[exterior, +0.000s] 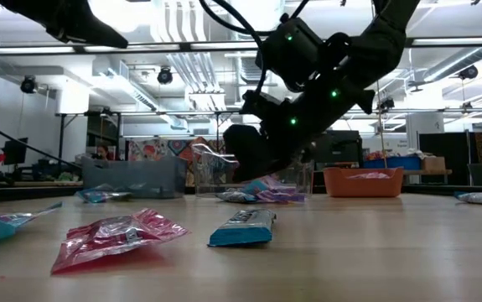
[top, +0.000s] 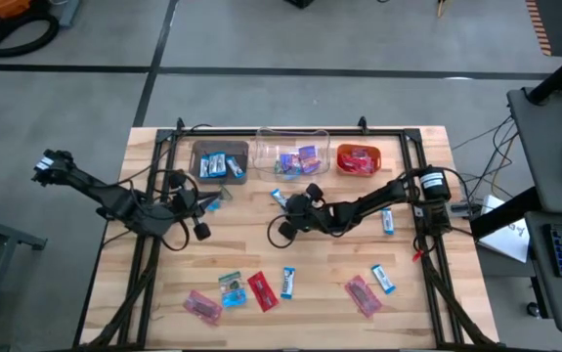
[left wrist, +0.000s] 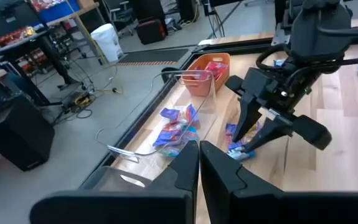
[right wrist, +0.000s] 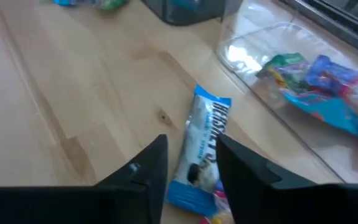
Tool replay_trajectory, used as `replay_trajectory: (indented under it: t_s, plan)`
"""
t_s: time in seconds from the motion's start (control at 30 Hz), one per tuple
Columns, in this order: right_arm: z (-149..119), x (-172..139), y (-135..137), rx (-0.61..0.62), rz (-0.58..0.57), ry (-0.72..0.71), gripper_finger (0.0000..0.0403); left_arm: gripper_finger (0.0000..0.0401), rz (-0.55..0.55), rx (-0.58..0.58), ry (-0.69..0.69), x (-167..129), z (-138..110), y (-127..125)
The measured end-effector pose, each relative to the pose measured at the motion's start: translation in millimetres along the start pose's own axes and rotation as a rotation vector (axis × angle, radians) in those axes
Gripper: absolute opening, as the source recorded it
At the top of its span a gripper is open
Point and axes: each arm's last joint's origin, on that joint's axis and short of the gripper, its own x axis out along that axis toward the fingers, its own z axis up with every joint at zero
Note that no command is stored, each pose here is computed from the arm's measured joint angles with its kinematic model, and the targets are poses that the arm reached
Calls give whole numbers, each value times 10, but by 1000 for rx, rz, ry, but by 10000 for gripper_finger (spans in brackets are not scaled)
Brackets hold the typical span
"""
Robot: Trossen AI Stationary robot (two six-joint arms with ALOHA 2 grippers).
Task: Sort candy
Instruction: Put the white candy into the black bin
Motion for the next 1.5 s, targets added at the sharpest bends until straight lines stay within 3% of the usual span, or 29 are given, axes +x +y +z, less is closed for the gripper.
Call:
replay_trajectory:
  t_s: [0.33, 0.5, 0.7, 1.0, 1.13, 1.33, 1.5]
  plan:
    - [-168, 218, -35, -5, 10, 26, 239, 0, 3, 10, 7, 22, -7, -29]
    - [-188, 273, -39, 3, 0, 17, 255, 0, 4, 11, 9, 27, -9, -34]
    - [-191, 272, -36, 0, 10, 24, 202, 0, 5, 22, 16, 43, -19, -56]
    - [-179, 253, -24, -27, 36, 31, 29, 0, 7, 41, 37, 86, -45, -114]
    - [-114, 170, 5, -31, 57, 23, 35, 0, -34, 35, 57, 112, -65, -162]
    - [69, -43, 22, -40, 79, 6, 33, 0, -279, 23, 92, 154, -70, -312]
    - [206, -202, 48, -56, 173, -6, 32, 0, -308, 13, 64, 232, -43, -436]
